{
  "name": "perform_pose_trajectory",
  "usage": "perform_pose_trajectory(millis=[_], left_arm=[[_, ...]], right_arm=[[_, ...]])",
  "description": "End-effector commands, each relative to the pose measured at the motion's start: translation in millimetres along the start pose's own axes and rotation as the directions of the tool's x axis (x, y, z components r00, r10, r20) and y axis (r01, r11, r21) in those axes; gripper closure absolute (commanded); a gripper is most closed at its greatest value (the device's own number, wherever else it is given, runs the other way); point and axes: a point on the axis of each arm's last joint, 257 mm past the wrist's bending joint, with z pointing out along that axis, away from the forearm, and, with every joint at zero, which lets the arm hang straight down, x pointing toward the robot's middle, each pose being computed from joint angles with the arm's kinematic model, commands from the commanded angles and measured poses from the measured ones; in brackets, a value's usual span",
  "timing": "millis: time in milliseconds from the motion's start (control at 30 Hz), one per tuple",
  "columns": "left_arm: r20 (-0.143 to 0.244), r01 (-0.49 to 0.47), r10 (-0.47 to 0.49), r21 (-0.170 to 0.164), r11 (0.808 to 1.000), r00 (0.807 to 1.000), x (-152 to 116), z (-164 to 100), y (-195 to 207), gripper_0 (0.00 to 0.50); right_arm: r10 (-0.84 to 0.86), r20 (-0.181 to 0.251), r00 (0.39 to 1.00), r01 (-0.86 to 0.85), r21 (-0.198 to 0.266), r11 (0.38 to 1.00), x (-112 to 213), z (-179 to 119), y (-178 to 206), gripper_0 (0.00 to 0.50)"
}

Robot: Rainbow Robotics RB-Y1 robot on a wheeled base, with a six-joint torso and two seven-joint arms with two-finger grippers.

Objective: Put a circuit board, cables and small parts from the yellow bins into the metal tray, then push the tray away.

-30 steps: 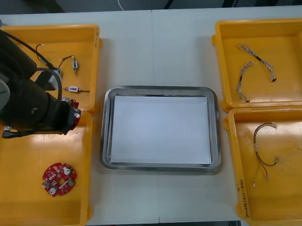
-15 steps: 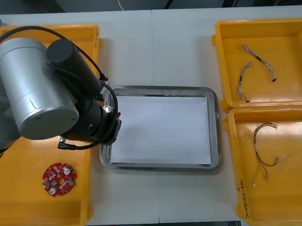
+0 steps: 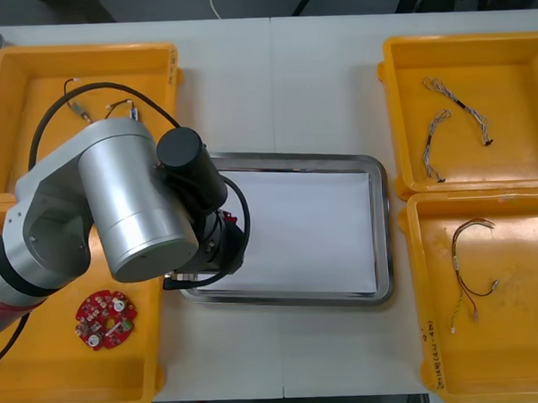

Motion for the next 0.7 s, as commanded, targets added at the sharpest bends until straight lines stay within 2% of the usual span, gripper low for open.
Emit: perform_pose_trajectory(millis=[33, 133, 233, 467, 700], left_arm=[[0.036, -0.014, 0.012, 0.053, 0.999, 0.999, -11.1, 3.3, -29.9, 0.497], [0.032, -0.003, 0.001, 0.068, 0.998, 0.999, -10.7, 12.0, -36.3, 0.498], [0.033, -0.003, 0.0, 0.068, 0.998, 0.999, -9.1, 19.9, -39.0, 0.499], [0.024, -0.009, 0.007, 0.052, 0.999, 1.0, -1.7, 31.4, -38.1, 0.497], [0.016, 0.002, -0.003, 0.043, 0.999, 1.0, 0.3, 37.9, -36.0, 0.499]], right_arm=[[-0.135, 0.016, 0.991, 0.135, 0.012, 0.991, -13.4, -16.8, 6.1, 0.5], [-0.174, 0.01, 0.985, 0.174, -0.001, 0.985, -14.2, -20.1, 10.4, 0.5], [-0.214, 0.002, 0.977, 0.214, 0.0, 0.977, -16.0, -23.7, 11.4, 0.5], [-0.301, 0.001, 0.954, 0.301, 0.0, 0.954, -22.7, -27.9, 17.1, 0.5], [-0.369, 0.027, 0.929, 0.37, 0.0, 0.929, -34.3, -32.4, 24.4, 0.5]])
